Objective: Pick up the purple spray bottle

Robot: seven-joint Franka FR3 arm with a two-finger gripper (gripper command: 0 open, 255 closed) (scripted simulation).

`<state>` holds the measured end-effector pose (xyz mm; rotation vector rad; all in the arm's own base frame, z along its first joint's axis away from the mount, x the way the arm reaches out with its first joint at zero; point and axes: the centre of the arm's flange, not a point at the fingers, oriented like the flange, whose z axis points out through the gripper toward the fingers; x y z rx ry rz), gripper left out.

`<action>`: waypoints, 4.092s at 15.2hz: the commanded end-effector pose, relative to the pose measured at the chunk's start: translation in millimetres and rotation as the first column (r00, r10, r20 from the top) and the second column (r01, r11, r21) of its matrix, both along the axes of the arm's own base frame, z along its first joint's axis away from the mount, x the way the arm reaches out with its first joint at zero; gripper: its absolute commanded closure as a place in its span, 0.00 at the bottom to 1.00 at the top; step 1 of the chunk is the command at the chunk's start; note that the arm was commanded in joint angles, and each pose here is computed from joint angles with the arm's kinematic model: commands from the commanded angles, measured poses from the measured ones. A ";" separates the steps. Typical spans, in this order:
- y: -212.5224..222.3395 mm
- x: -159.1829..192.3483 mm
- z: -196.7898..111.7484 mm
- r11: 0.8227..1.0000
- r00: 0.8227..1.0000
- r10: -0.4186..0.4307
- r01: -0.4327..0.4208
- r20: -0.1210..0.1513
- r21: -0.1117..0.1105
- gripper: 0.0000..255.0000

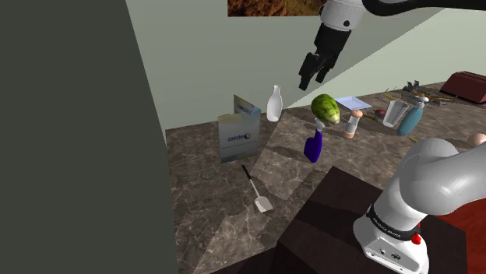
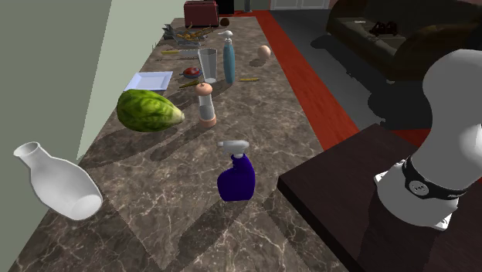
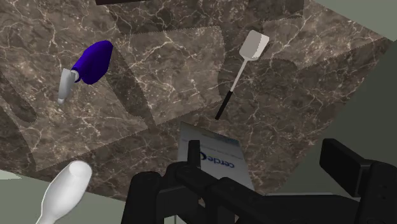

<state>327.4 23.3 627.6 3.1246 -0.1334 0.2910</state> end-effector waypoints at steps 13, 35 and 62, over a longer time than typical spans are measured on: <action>-115.7 29.5 -103.3 0.994 0.992 -0.108 0.109 -0.057 0.006 0.00; -298.9 38.1 -285.2 0.961 0.951 -0.273 0.276 -0.147 0.002 0.00; -298.9 38.1 -251.3 0.961 0.951 -0.273 0.276 -0.147 0.002 1.00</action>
